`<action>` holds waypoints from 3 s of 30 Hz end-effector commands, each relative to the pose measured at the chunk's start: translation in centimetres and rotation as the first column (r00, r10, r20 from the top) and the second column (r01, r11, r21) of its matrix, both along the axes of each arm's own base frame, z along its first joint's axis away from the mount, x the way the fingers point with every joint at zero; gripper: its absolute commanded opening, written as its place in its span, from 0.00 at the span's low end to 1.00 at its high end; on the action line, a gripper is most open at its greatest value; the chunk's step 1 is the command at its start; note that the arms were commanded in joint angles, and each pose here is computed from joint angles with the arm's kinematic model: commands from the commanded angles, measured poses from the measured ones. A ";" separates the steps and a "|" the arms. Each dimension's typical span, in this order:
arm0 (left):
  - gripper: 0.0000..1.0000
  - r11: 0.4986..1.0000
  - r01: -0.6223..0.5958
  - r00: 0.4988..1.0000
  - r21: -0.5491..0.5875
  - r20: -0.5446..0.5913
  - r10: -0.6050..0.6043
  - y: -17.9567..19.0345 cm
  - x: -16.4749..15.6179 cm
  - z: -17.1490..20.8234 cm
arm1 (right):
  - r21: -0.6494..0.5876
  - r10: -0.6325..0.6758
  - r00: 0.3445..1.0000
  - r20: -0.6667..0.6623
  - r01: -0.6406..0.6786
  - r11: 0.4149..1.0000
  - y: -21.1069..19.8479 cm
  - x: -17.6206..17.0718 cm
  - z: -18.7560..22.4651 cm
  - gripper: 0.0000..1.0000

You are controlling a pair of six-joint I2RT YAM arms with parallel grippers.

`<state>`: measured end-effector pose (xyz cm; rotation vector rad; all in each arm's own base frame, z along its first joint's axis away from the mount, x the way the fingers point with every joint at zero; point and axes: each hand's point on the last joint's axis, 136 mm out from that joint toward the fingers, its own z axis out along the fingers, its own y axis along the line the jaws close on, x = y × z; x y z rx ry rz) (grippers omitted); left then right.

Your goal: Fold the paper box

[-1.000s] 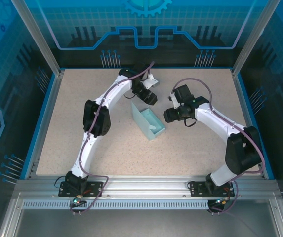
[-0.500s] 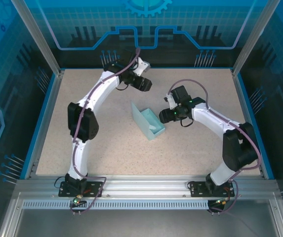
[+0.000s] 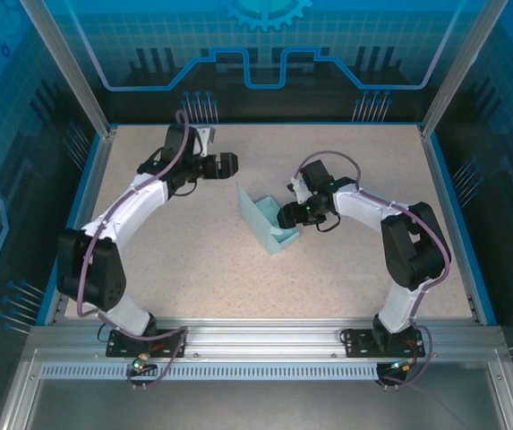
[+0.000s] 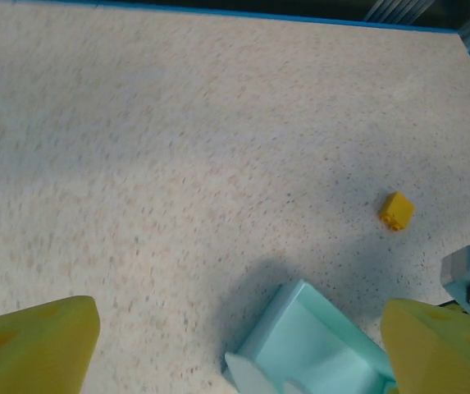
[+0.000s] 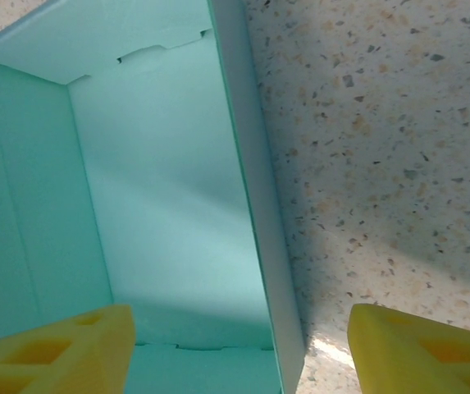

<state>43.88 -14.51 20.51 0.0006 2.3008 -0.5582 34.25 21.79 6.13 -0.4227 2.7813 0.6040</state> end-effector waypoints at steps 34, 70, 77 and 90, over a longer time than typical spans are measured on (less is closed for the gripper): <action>0.94 0.941 -0.297 0.955 -0.159 -0.046 0.294 6.6 -7.8 -5.3 | 0.316 0.091 0.991 -0.100 -0.056 0.947 7.8 -7.6 0.3 0.64; 0.93 0.942 -0.273 0.962 -0.195 -0.060 0.267 6.7 -8.8 -5.8 | -0.142 0.516 0.825 0.230 -0.496 0.857 5.4 5.3 0.3 0.40; 0.93 0.945 -0.271 0.963 -0.185 -0.059 0.265 6.7 -8.8 -6.0 | -0.135 0.534 0.824 0.190 -0.517 0.845 5.8 5.6 -0.4 0.36; 0.93 0.946 -0.264 0.964 -0.187 -0.059 0.258 6.6 -8.8 -5.9 | -0.161 0.564 0.811 0.153 -0.543 0.824 5.9 6.2 -1.0 0.29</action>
